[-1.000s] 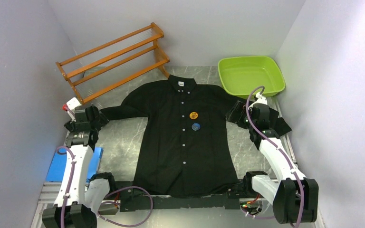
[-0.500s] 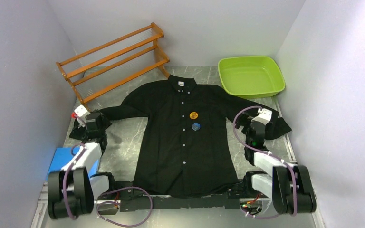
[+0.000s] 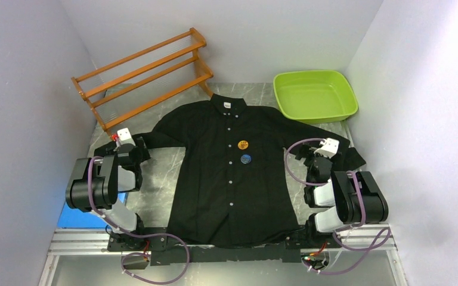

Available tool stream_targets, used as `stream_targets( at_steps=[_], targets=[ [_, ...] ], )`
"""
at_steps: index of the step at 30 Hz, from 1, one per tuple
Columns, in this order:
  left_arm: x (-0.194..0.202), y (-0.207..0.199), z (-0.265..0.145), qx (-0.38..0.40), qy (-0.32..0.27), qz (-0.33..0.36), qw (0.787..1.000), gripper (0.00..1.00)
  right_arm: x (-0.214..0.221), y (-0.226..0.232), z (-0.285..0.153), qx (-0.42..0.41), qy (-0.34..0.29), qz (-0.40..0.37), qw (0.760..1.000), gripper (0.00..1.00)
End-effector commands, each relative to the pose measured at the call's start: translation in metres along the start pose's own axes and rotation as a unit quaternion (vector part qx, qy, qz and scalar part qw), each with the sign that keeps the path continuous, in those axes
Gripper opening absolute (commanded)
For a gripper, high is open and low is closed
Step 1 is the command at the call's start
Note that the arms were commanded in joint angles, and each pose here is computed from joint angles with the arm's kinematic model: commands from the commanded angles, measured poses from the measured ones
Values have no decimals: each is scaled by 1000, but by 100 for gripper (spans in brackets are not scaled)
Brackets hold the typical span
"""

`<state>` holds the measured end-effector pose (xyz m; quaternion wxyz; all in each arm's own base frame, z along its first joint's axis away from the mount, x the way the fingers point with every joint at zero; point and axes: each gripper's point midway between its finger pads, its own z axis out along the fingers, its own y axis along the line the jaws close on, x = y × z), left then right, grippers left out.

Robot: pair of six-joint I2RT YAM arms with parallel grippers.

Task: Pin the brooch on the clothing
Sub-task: Reset both arms

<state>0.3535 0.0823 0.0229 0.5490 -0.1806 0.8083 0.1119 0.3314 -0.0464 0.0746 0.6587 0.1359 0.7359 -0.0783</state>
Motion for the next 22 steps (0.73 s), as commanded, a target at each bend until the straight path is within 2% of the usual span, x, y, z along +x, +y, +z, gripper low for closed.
stream_targets(
  at_steps=[1, 3, 5, 10, 22],
  targets=[
    [-44, -35, 11, 58, -65, 23, 996, 94, -33, 1, 21, 20, -44, 17, 999, 100],
    [-37, -40, 11, 64, -44, 32, 996, 94, -24, 13, 34, -4, 3, -6, 1000, 100],
    [-43, -41, 12, 65, -57, 28, 996, 94, -30, 18, 31, -20, -21, -16, 999, 100],
    [-40, -42, 12, 66, -52, 31, 996, 94, -24, 24, 35, -36, 0, -25, 999, 100],
    [-40, -42, 12, 67, -53, 32, 996, 94, -25, 24, 34, -35, -4, -26, 999, 100]
  ],
)
